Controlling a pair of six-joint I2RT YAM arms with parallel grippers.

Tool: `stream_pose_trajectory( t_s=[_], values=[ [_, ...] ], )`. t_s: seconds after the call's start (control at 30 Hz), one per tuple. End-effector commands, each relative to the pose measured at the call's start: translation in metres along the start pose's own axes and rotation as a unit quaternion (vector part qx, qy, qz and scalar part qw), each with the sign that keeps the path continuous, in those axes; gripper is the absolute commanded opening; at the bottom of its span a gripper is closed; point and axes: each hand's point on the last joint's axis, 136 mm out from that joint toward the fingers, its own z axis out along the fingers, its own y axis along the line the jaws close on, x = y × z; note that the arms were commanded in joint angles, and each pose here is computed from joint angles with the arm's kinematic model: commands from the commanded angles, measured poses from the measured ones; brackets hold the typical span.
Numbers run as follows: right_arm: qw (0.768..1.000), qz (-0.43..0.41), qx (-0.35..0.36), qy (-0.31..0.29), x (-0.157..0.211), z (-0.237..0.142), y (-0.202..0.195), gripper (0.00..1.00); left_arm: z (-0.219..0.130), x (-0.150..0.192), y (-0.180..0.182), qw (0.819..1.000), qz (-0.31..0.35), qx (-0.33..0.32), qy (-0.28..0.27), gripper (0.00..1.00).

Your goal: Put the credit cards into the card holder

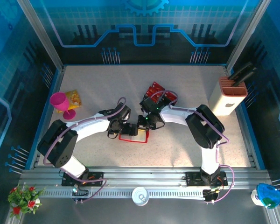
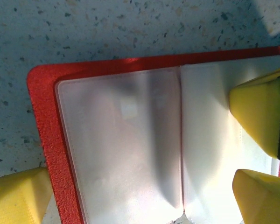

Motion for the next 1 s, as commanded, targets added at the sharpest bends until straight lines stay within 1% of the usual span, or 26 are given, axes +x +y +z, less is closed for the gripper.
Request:
stream_pose_trajectory(
  t_s=[0.0, 0.2, 0.3, 0.37, 0.47, 0.6, 0.73, 0.97],
  values=[
    [1.0, -0.003, 0.006, 0.024, 0.01, 0.009, -0.001, 0.05, 0.009, 0.008, 0.004, 1.0, 0.012, -0.01, 0.009, 0.99],
    [1.0, 0.003, -0.005, 0.021, 0.008, 0.006, 0.002, 0.06, 0.02, 0.018, 0.011, 0.999, 0.013, -0.023, 0.026, 0.99],
    [1.0, 0.009, -0.015, 0.008, 0.004, -0.001, 0.005, 0.07, 0.024, 0.022, 0.016, 0.999, 0.013, -0.03, 0.035, 0.96],
    [1.0, 0.013, -0.02, -0.007, 0.0, -0.01, 0.007, 0.11, 0.026, 0.025, 0.017, 0.999, 0.011, -0.032, 0.037, 0.93],
    [0.999, 0.021, -0.022, -0.021, -0.001, -0.021, 0.006, 0.24, 0.026, 0.027, 0.017, 0.999, 0.009, -0.03, 0.037, 0.9],
    [0.999, 0.027, -0.022, -0.029, 0.001, -0.026, 0.004, 0.33, 0.026, 0.027, 0.017, 0.999, 0.007, -0.027, 0.035, 0.87],
    [0.999, 0.039, -0.023, -0.025, 0.003, -0.02, 0.0, 0.37, 0.026, 0.026, 0.016, 0.999, 0.004, -0.024, 0.033, 0.86],
    [0.998, 0.054, -0.036, -0.015, 0.002, -0.007, 0.003, 0.37, 0.024, 0.027, 0.016, 0.999, 0.006, -0.023, 0.03, 0.86]
  ],
)
